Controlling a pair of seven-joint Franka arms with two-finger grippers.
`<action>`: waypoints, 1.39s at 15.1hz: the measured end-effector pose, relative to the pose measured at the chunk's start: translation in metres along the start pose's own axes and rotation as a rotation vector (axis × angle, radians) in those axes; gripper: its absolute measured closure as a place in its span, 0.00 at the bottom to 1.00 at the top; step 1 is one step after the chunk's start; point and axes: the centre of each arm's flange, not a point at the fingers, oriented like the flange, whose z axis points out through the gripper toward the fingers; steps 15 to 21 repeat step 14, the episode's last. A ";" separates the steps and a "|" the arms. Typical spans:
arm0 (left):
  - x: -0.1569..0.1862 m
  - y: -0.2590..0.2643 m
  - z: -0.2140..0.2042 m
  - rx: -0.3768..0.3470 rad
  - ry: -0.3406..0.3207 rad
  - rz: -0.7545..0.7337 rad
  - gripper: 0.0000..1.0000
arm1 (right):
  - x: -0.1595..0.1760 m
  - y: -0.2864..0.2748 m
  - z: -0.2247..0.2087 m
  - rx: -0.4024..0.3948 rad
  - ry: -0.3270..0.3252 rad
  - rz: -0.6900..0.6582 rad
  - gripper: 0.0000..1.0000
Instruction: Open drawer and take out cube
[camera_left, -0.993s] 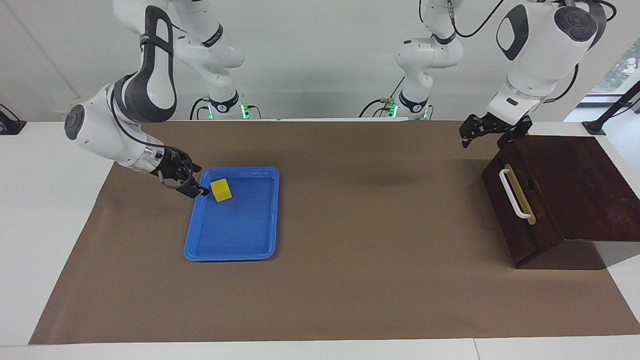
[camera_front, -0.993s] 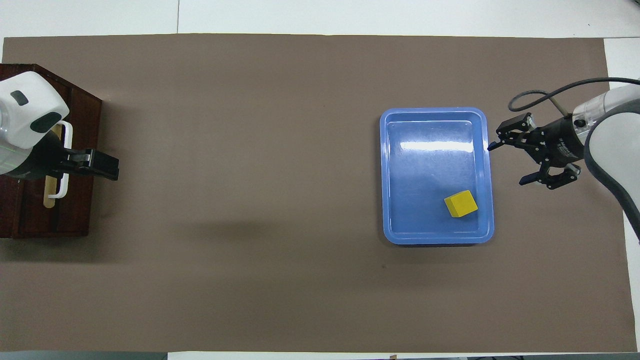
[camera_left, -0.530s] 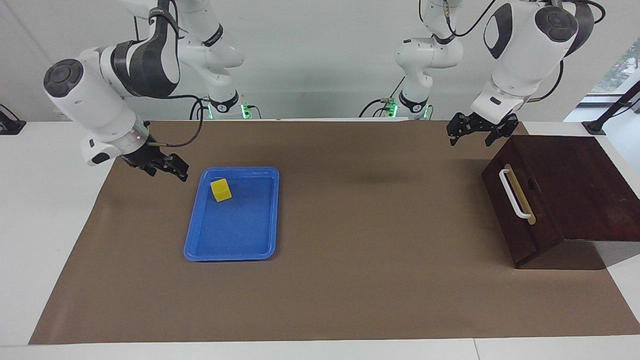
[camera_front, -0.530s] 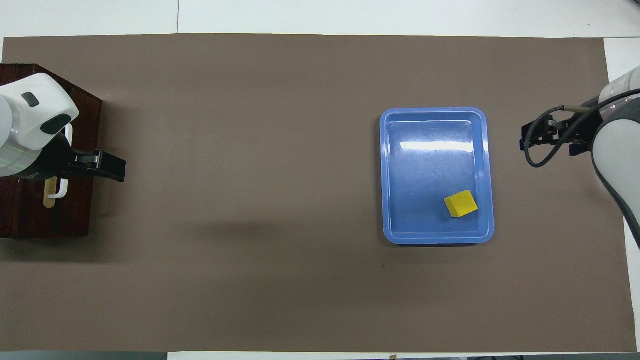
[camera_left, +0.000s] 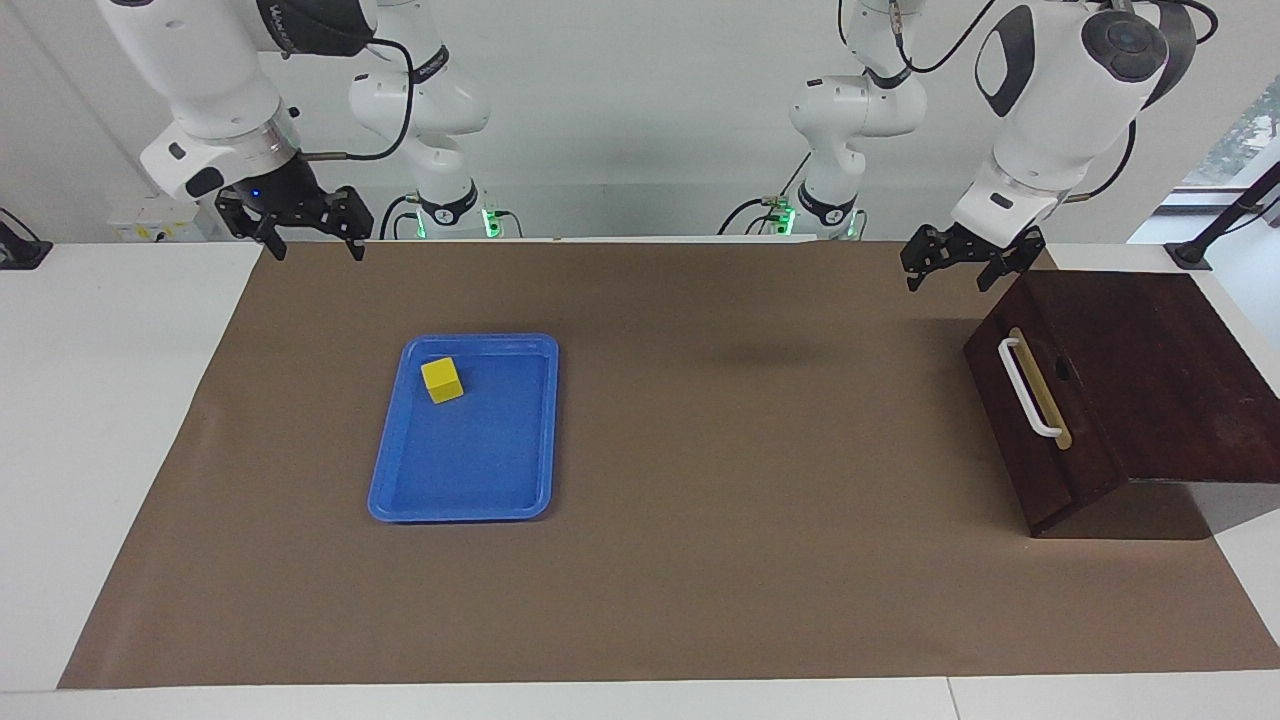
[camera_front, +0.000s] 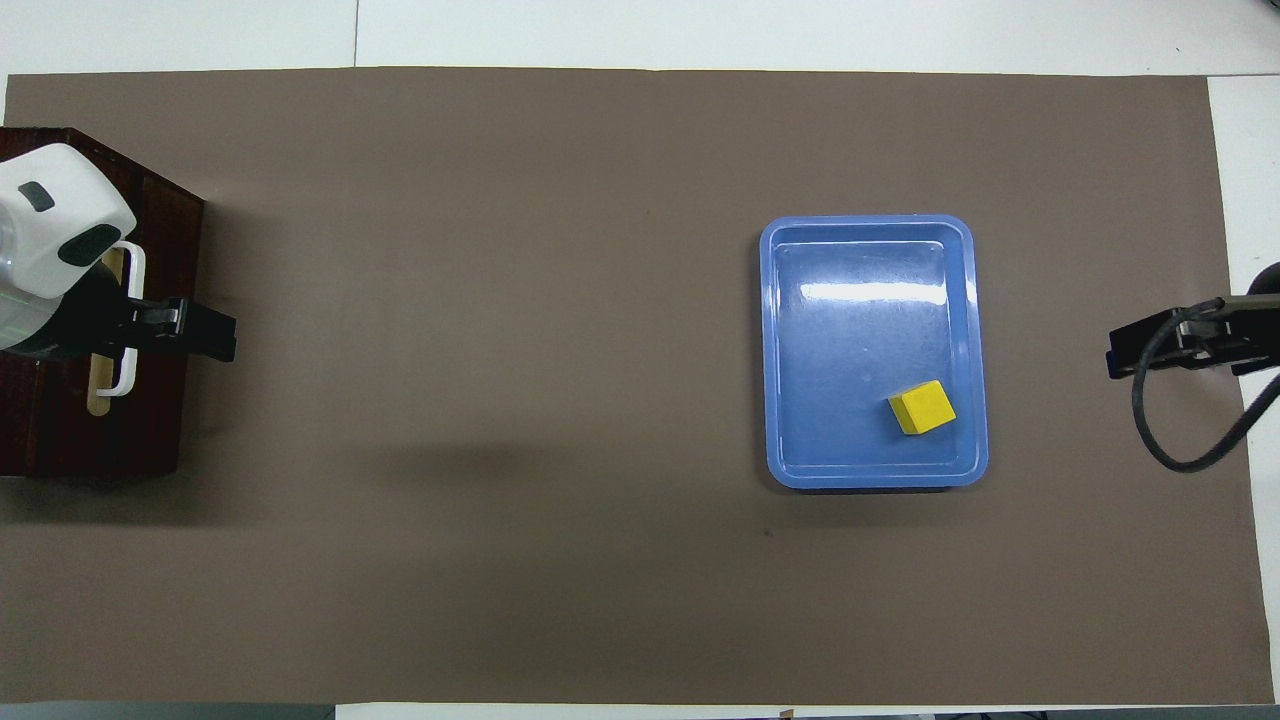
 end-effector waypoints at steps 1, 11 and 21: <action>0.000 -0.002 0.000 0.000 0.000 -0.004 0.00 | -0.002 0.000 0.003 0.000 -0.018 0.000 0.00; 0.000 -0.002 0.000 0.000 0.000 -0.003 0.00 | 0.002 0.009 0.016 0.003 -0.030 0.017 0.00; 0.000 -0.002 0.000 0.000 0.000 -0.004 0.00 | 0.002 0.009 0.016 0.003 -0.029 0.017 0.00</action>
